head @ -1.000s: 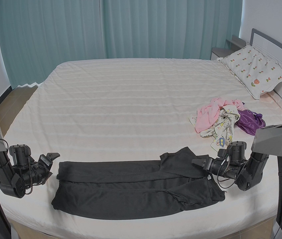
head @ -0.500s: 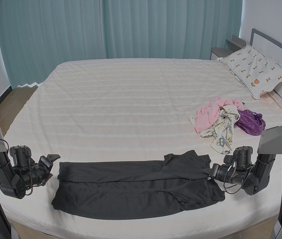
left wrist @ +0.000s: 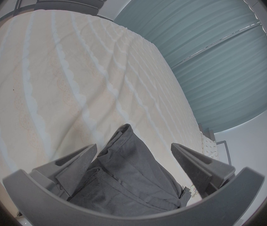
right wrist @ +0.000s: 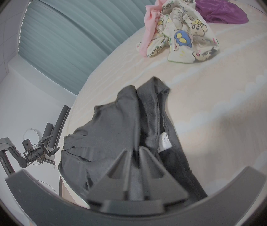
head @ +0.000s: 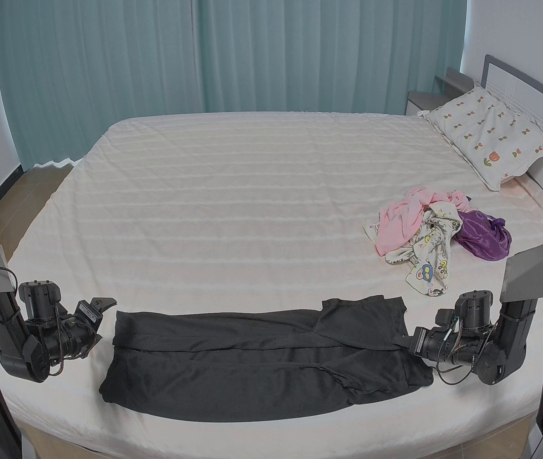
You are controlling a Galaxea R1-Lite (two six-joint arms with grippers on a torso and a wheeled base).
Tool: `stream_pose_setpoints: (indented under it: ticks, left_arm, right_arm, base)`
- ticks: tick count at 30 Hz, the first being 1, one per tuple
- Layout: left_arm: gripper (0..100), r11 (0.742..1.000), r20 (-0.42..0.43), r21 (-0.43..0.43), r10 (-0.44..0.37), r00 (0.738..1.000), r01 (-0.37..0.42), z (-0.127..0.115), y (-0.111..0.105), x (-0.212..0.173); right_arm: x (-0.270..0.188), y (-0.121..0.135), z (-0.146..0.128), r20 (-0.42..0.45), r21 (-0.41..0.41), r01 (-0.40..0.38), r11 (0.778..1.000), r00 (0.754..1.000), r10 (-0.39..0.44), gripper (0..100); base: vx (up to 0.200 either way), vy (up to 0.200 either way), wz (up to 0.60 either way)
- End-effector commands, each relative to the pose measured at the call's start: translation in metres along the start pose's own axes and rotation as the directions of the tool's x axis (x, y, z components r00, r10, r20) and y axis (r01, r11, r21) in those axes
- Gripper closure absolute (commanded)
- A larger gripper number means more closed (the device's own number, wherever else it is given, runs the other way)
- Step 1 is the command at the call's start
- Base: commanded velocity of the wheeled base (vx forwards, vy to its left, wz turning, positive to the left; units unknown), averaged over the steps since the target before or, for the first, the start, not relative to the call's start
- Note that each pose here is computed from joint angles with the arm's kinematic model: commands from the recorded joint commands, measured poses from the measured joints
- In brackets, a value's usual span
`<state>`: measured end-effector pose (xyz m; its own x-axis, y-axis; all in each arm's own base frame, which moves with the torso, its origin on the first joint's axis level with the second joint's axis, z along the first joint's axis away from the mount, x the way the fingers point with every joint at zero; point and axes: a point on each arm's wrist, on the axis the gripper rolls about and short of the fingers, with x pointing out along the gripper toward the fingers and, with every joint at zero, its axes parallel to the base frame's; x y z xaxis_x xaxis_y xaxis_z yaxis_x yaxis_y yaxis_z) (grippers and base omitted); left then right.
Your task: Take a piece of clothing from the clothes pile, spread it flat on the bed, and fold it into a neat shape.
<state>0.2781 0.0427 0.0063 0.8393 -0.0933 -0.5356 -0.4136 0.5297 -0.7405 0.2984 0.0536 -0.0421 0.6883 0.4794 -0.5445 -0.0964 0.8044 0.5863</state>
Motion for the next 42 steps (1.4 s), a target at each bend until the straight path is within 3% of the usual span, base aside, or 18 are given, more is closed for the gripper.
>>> stream_pose_setpoints:
  ticks: [1, 7, 10, 16, 21, 31, 32, 42]
  left_arm:
    - [0, 1.0, 0.01, 0.004, -0.008, 1.0, 0.008, 0.002, -0.002, 0.002]
    - [0, 0.998, 0.038, 0.044, -0.046, 0.998, 0.044, 0.011, -0.013, 0.013]
    - [0, 0.996, 0.025, 0.083, -0.027, 0.999, 0.025, 0.013, -0.011, 0.026]
    - [0, 0.989, -0.028, 0.146, 0.006, 1.0, -0.002, 0.002, -0.009, 0.03]
    - [0, 0.962, -0.068, 0.272, 0.048, 0.997, -0.028, -0.007, 0.005, 0.032]
    - [0, 0.955, -0.113, 0.298, 0.038, 0.993, -0.003, -0.012, 0.008, 0.03]
    - [100, 0.954, -0.112, 0.3, 0.037, 0.993, -0.002, -0.012, 0.008, 0.03]
    - [100, 0.951, -0.093, 0.311, 0.03, 0.995, 0.0, -0.012, 0.009, 0.026]
  right_arm:
    - [-0.003, 0.0, -0.005, -0.021, 0.001, 0.005, 1.0, 1.0, -0.005, 0]
    - [-0.01, 0.006, 0.001, 0.031, 0.004, -0.022, 1.0, 0.999, 0.021, 0]
    - [-0.011, 0.006, 0.001, 0.047, 0.022, -0.025, 0.999, 0.999, 0.024, 0]
    - [-0.015, 0.005, -0.001, 0.082, 0.126, -0.042, 0.991, 0.996, 0.032, 0]
    - [-0.02, 0.003, -0.007, 0.075, 0.135, -0.037, 0.99, 0.997, 0.027, 0]
    - [-0.021, 0.006, -0.01, 0.067, 0.133, -0.042, 0.99, 0.997, 0.033, 0]
    - [-0.021, 0.006, -0.01, 0.067, 0.13, -0.043, 0.991, 0.997, 0.035, 0]
    - [-0.022, 0.006, -0.01, 0.066, 0.134, -0.042, 0.99, 0.997, 0.033, 0]
  base:
    - [0.0, 0.0, 0.0]
    - [0.0, 0.0, 0.0]
    - [0.0, 0.0, 0.0]
    - [0.0, 0.0, 0.0]
    - [0.0, 0.0, 0.0]
    - [0.0, 0.0, 0.0]
    - [0.0, 0.0, 0.0]
    - [0.0, 0.0, 0.0]
